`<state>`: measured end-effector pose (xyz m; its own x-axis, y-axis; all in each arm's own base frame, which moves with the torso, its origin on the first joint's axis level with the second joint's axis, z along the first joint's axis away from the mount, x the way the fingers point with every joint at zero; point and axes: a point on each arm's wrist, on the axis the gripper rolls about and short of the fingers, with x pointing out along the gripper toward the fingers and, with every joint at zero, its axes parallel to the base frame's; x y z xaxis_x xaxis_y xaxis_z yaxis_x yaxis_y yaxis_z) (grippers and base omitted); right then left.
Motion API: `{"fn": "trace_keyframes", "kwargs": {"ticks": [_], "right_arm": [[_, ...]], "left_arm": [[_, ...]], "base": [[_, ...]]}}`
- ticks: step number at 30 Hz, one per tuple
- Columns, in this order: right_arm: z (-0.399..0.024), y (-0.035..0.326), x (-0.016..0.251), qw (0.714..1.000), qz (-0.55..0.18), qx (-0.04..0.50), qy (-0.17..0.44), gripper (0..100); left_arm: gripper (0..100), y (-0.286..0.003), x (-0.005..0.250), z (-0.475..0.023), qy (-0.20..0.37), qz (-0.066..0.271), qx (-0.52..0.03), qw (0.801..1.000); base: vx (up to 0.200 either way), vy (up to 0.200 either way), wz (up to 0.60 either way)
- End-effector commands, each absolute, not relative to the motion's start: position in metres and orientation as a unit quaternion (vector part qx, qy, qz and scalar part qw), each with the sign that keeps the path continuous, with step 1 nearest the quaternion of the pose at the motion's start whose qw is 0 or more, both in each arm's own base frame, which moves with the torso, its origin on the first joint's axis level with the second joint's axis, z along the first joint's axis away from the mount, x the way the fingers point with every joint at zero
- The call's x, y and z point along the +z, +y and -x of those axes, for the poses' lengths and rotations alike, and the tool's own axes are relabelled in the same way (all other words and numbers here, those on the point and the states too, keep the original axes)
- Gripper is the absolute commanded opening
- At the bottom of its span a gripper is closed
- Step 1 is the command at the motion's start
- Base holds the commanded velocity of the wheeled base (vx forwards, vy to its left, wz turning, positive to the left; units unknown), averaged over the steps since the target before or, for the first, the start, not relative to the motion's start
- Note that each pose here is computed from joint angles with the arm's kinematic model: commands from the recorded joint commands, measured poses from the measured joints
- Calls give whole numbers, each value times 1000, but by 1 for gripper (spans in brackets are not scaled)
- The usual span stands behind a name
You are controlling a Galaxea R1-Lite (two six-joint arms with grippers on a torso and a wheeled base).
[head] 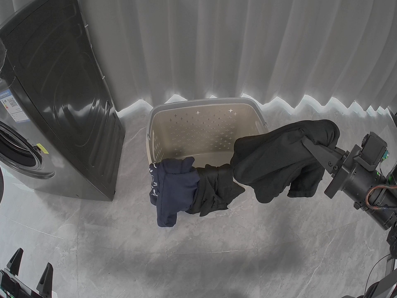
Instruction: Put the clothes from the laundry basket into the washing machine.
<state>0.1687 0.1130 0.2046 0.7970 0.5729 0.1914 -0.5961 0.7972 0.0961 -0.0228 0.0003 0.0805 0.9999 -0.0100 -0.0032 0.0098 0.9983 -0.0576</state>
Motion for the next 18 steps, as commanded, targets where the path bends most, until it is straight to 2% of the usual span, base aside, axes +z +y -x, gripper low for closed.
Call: {"fn": "trace_keyframes", "kwargs": {"ticks": [1,3,18], "right_arm": [[-167,113,206,944,-77,311,-80,0],[-167,113,206,942,-77,315,-80,0],[-166,112,202,942,-77,318,-74,0]], "left_arm": [[100,0,76,22,5,28,-4,1000],[100,0,76,22,5,28,-4,1000],[100,0,76,22,6,28,-5,1000]], "base": [[0,0,0],[0,0,0],[0,200,0]]}}
